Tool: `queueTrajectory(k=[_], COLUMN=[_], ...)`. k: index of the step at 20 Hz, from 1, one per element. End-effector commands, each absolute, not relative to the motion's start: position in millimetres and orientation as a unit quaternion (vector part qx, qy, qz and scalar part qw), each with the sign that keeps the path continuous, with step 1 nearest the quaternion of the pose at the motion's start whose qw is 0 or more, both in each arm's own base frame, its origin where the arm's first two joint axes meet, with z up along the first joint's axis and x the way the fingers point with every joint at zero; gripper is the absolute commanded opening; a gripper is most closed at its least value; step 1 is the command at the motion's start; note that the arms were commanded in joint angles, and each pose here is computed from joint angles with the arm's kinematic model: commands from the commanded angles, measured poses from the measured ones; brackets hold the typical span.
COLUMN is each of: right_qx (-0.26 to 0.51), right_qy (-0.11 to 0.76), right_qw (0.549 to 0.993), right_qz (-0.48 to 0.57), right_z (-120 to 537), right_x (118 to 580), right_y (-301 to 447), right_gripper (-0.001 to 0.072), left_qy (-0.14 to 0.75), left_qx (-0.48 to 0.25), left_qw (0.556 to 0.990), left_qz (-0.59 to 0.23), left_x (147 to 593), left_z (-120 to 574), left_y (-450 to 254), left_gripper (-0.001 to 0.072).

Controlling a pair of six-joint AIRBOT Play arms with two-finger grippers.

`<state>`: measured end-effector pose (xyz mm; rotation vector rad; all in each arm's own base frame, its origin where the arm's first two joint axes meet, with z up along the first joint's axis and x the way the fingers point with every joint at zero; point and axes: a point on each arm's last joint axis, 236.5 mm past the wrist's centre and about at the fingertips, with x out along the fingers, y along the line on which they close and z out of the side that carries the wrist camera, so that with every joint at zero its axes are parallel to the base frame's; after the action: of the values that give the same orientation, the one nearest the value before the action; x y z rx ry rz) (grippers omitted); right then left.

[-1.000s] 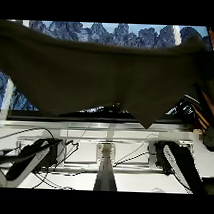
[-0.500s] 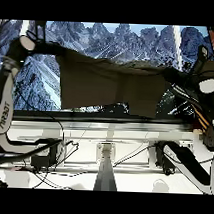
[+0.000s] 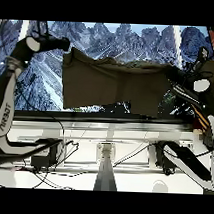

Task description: Fold the clothes and pants, and hang the long-sleeved shirts on hangers.

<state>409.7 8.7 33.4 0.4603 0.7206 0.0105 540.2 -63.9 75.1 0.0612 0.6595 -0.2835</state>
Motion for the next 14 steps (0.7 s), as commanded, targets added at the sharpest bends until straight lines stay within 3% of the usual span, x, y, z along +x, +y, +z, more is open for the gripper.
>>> queueTrajectory(k=[1,2,3,5,8,10,14], right_qx=[0.223,0.223,0.223,0.223,0.223,0.222,0.223], right_qy=[0.358,0.361,0.362,0.362,0.365,0.367,0.369], right_qw=[0.907,0.906,0.905,0.905,0.904,0.903,0.902], right_qz=[0.009,0.010,0.010,0.010,0.012,0.012,0.013], right_z=[29.9,29.1,28.8,28.8,27.9,27.2,26.7], right_x=[407.0,406.2,405.8,405.7,404.7,404.0,403.4], right_y=[11.1,11.8,12.2,12.3,13.1,13.6,14.2], right_gripper=[0.0012,0.0012,0.0012,0.0012,0.0012,0.0012,0.0012], left_qy=[0.390,0.416,0.439,0.476,0.514,0.537,0.599], left_qx=[0.004,-0.001,0.001,0.016,-0.071,-0.156,-0.232], left_qw=[0.910,0.899,0.890,0.876,0.854,0.827,0.755], left_qz=[-0.139,-0.135,-0.124,-0.075,-0.034,-0.050,-0.128], left_x=[484.9,460.5,438.1,399.8,353.4,326.7,274.6], left_z=[96.2,103.3,107.8,113.7,101.6,66.0,-21.6], left_y=[-26.6,-9.6,9.6,61.7,102.8,91.2,24.1], left_gripper=[0.0412,0.0295,0.0014,0.0014,0.0013,0.0012,0.0016])
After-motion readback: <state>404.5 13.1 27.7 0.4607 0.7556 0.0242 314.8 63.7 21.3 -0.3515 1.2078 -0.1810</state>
